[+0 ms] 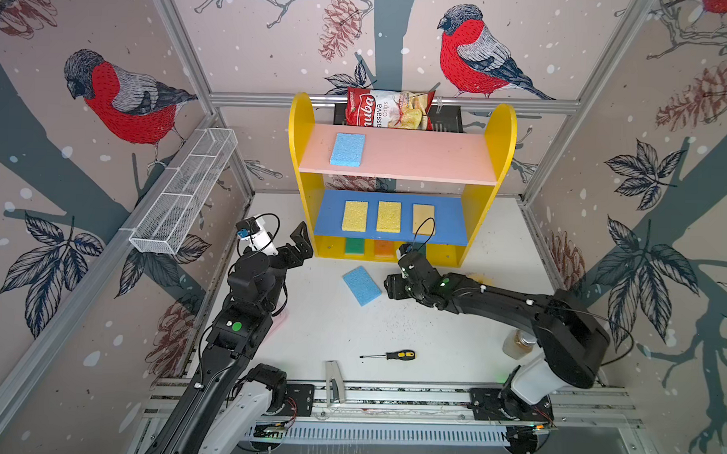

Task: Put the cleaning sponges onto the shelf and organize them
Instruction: 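Move the right gripper down to the second blue sponge while the left gripper lowers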

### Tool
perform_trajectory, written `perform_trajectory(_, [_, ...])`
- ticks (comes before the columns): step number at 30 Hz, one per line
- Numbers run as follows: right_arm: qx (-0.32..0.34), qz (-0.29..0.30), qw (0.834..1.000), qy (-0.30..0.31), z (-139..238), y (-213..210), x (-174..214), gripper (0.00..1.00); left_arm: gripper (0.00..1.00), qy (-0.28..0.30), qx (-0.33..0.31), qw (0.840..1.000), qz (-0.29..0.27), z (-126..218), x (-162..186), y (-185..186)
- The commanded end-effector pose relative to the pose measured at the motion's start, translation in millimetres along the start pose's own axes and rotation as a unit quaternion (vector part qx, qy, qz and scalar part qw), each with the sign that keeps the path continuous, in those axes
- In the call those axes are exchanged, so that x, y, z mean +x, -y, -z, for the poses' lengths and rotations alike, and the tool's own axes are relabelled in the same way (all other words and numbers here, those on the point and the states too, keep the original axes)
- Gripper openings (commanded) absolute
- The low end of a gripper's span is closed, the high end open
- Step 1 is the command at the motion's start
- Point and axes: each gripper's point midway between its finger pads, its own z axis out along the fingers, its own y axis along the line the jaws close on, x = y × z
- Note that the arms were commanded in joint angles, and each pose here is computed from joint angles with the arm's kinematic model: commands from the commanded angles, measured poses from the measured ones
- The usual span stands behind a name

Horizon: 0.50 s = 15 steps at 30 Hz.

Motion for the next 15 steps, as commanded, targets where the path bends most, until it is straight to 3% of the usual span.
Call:
perform_trajectory(1, [-0.022, -0.014, 0.998, -0.052, -15, -10, 27, 0.69, 0.99, 0.031, -0.022, 0.999, -0.002, -2, -16, -6])
perform_trajectory(15, [-0.047, -0.002, 0.996, -0.076, -46, -30, 33, 0.69, 0.98, 0.009, -0.027, 1.0, 0.001, -12, 4, -21])
